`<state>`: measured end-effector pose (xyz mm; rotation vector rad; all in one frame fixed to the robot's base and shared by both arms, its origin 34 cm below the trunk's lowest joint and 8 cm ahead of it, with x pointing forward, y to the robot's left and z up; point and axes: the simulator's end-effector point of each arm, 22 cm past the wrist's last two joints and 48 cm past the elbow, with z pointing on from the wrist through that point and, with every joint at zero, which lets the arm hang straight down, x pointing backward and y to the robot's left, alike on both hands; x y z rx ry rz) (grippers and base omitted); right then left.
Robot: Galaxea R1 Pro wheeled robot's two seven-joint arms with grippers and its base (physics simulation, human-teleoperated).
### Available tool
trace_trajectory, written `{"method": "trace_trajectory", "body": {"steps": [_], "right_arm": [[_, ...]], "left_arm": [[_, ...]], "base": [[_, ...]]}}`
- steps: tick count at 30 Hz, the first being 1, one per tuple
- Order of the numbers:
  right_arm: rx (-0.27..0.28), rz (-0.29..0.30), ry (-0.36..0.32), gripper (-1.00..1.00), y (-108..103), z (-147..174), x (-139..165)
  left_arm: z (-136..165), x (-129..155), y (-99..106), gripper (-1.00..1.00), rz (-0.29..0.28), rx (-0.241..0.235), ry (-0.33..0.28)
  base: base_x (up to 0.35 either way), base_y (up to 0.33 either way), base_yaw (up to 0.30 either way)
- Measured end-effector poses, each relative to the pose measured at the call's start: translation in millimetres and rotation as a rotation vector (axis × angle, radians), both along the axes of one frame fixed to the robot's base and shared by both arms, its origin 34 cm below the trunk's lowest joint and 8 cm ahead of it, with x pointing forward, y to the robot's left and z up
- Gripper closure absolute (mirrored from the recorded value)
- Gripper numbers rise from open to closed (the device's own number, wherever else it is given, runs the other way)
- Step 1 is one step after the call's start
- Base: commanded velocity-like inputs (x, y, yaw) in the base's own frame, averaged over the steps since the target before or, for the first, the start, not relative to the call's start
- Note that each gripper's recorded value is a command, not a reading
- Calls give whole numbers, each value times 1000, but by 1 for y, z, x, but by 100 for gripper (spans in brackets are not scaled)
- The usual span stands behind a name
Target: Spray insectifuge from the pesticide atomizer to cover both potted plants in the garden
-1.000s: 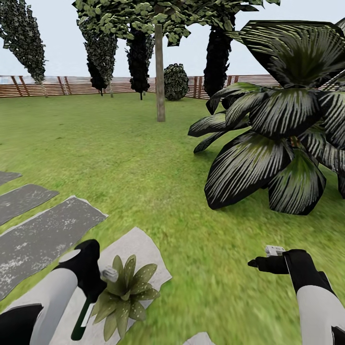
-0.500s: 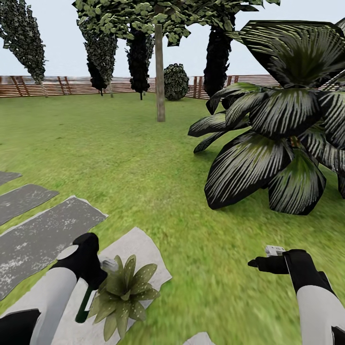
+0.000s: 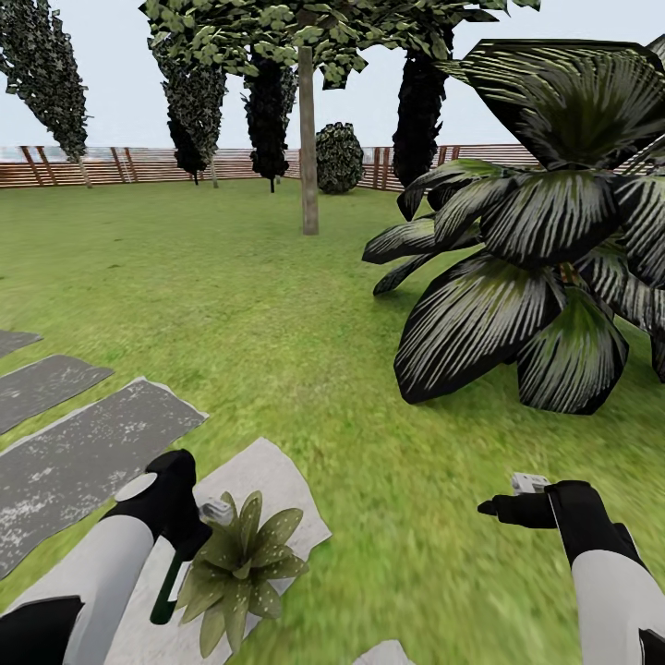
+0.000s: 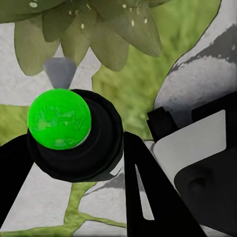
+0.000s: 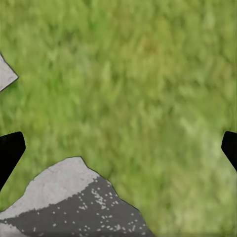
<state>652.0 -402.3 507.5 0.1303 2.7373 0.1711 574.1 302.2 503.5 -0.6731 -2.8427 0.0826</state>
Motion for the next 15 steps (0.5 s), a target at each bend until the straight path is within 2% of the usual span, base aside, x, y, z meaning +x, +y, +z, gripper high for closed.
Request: {"method": "trace_trajectory", "body": {"steps": [5,7,9,15], "right_arm": [[0,-1,0,-100,0,0,0],[0,0,0,-100,0,0,0],[0,0,0,-100,0,0,0],[0,0,0,-100,0,0,0]], "left_arm": [[-1,0,3,100,-4,10,-1],[-1,3,8,100,-9,34,-13],[-2,9,22,100,-23,95,-43],[-2,12,27,100,-27,122,-56]], "base": [[0,0,0],[0,0,0],[0,0,0],[0,0,0]]}}
